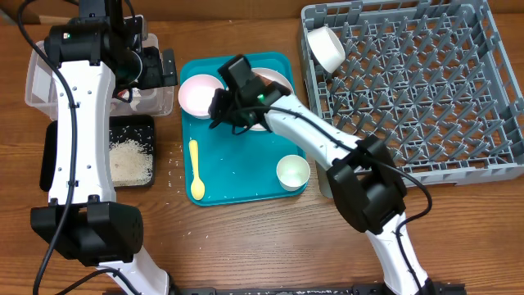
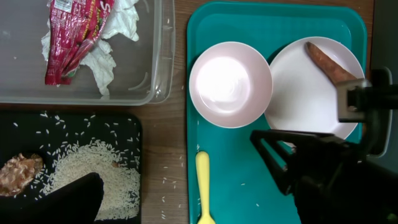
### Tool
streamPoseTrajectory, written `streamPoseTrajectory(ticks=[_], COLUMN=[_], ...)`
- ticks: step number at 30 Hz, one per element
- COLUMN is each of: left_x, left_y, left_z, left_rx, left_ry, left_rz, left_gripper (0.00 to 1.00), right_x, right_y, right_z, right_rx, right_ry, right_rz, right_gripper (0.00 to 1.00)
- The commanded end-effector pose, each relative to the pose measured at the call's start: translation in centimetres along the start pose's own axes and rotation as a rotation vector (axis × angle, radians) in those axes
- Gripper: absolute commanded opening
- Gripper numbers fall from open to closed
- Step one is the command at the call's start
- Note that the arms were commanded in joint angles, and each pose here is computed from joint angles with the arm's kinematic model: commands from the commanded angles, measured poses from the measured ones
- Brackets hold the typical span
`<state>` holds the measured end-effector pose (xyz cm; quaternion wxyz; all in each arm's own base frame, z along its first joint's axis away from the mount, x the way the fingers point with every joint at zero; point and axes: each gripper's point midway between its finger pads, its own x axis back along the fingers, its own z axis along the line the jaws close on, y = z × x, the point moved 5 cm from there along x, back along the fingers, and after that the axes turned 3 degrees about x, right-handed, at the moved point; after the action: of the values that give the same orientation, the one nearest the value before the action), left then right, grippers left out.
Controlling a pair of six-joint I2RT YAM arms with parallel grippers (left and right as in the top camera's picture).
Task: Sort waste into correct bins and load items into the dishwasher
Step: 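Reach the right gripper back toward the pink bowl on the tray, then grasp the pink bowl rim with the right gripper and lift it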
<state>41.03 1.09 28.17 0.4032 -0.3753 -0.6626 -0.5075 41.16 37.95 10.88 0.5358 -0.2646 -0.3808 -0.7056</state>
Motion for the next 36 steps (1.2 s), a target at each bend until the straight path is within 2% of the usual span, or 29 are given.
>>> streamPoseTrajectory(ticks=[1,15,19,23,36], left_x=[-0.6,-0.6,-0.6,-0.6,-0.6], left_y=[-0.1,-0.1,-0.1,-0.1,-0.1], left_z=[0.0,0.0,0.0,0.0,0.0], left_rx=[-0.007,-0.007,-0.007,-0.007,-0.007], left_ry=[0.002,0.002,0.002,0.002,0.002], left_rz=[0.017,0.017,0.016,0.017,0.017], left_gripper=[1.00,1.00,1.00,1.00,1.00], right_x=[-0.8,-3.0,-3.0,-3.0,-2.7], right_y=[0.1,0.7,0.7,0.9,1.8], right_z=[-0.3,-1.3,-1.3,-1.5,-0.3], right_rx=[-0.035,-0.020,-0.020,-0.018,0.037], right_ry=[-0.025,-0.036,-0.036,-0.052,-0.001], right_rz=[-0.019,-0.071,-0.073,-0.086,-0.121], right_gripper=[0.37,0.37,0.28,0.25,0.27])
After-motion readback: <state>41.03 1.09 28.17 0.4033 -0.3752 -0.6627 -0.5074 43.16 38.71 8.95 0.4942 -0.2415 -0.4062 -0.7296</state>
